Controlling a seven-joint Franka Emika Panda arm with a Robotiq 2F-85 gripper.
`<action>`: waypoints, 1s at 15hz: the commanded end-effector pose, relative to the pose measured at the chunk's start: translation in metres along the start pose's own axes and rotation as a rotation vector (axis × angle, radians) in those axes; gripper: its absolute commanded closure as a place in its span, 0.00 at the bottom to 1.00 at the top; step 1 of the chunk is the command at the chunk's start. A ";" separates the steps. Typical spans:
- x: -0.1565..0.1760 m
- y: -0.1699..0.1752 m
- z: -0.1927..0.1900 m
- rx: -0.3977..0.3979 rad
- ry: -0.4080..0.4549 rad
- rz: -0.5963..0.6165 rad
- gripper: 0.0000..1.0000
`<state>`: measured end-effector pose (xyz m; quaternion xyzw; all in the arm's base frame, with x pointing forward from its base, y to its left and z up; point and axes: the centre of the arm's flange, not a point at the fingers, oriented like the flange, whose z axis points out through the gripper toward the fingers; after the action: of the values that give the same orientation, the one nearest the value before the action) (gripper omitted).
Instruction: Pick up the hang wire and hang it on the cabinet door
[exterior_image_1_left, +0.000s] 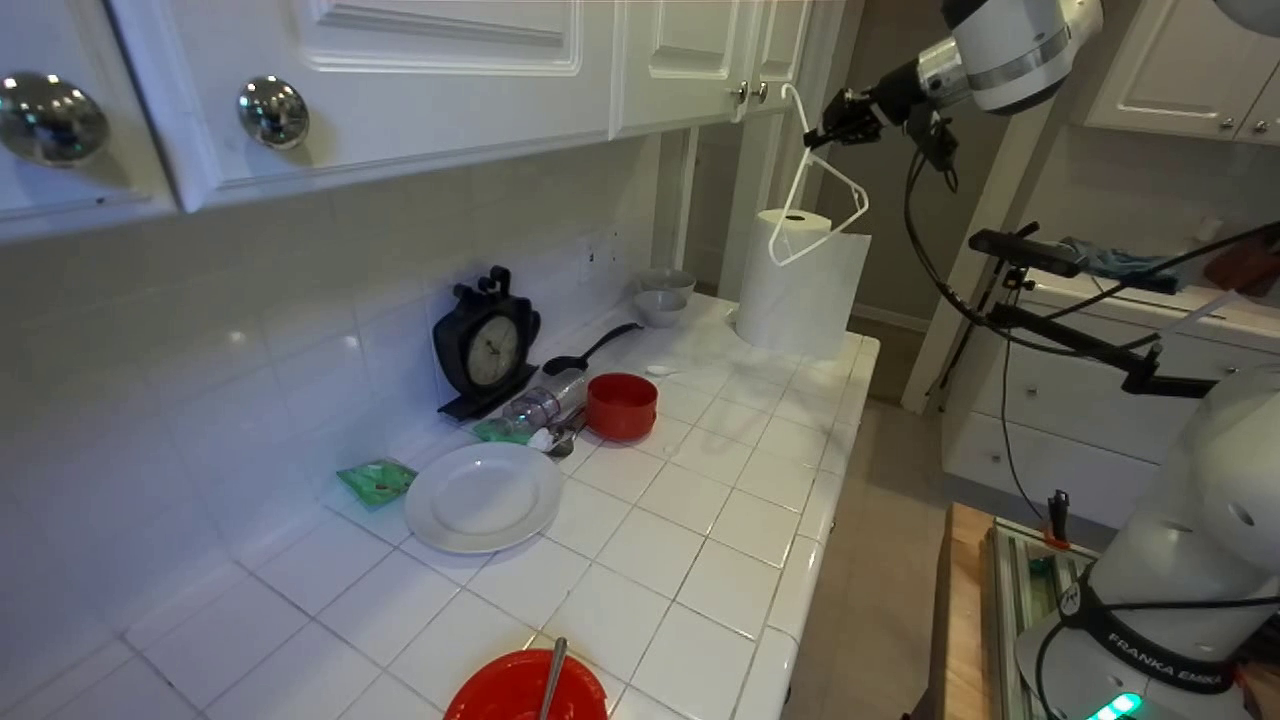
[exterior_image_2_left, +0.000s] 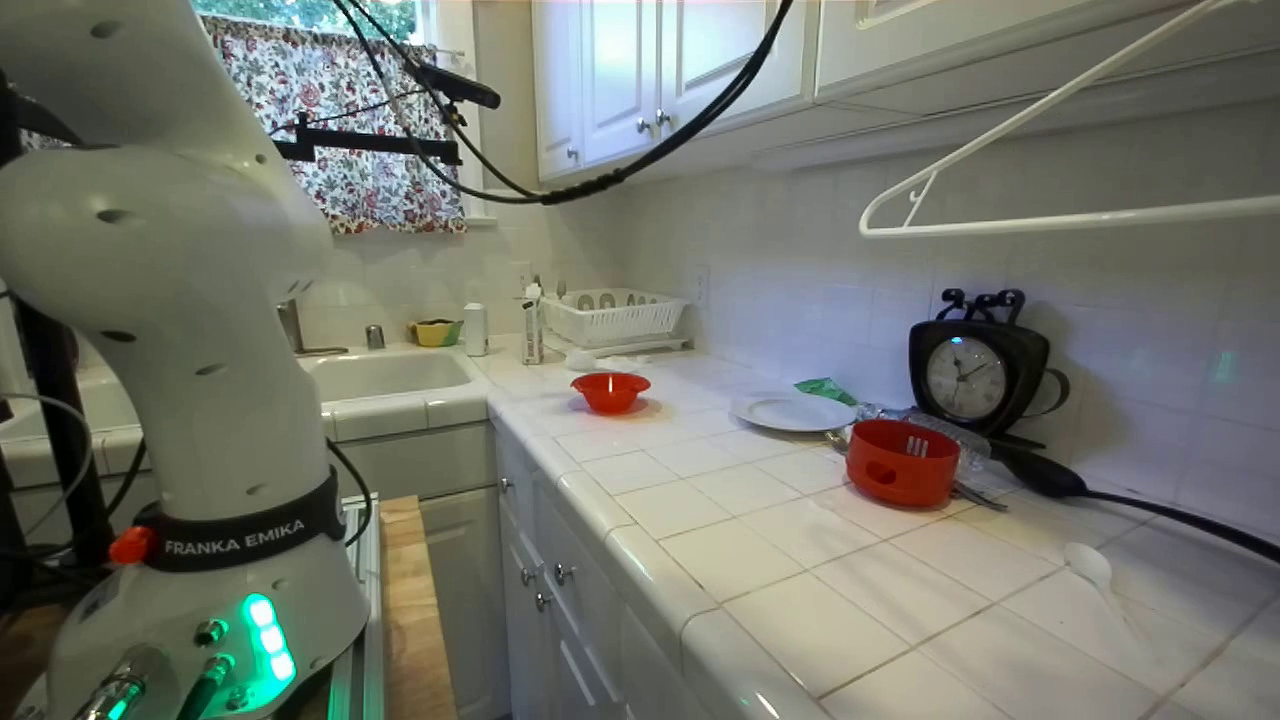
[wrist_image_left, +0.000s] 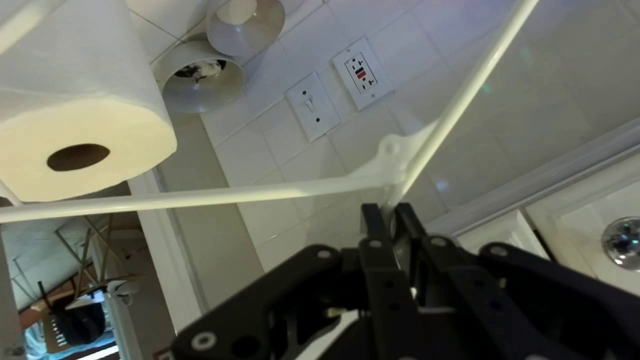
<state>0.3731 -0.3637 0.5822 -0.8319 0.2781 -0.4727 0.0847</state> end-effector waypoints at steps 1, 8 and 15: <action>0.024 -0.002 0.008 0.006 0.011 -0.030 0.94; 0.042 -0.015 0.041 0.039 -0.015 -0.088 0.94; 0.042 -0.016 0.052 0.037 -0.045 -0.102 0.94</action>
<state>0.4324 -0.3715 0.5908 -0.8527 0.2324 -0.4617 0.0758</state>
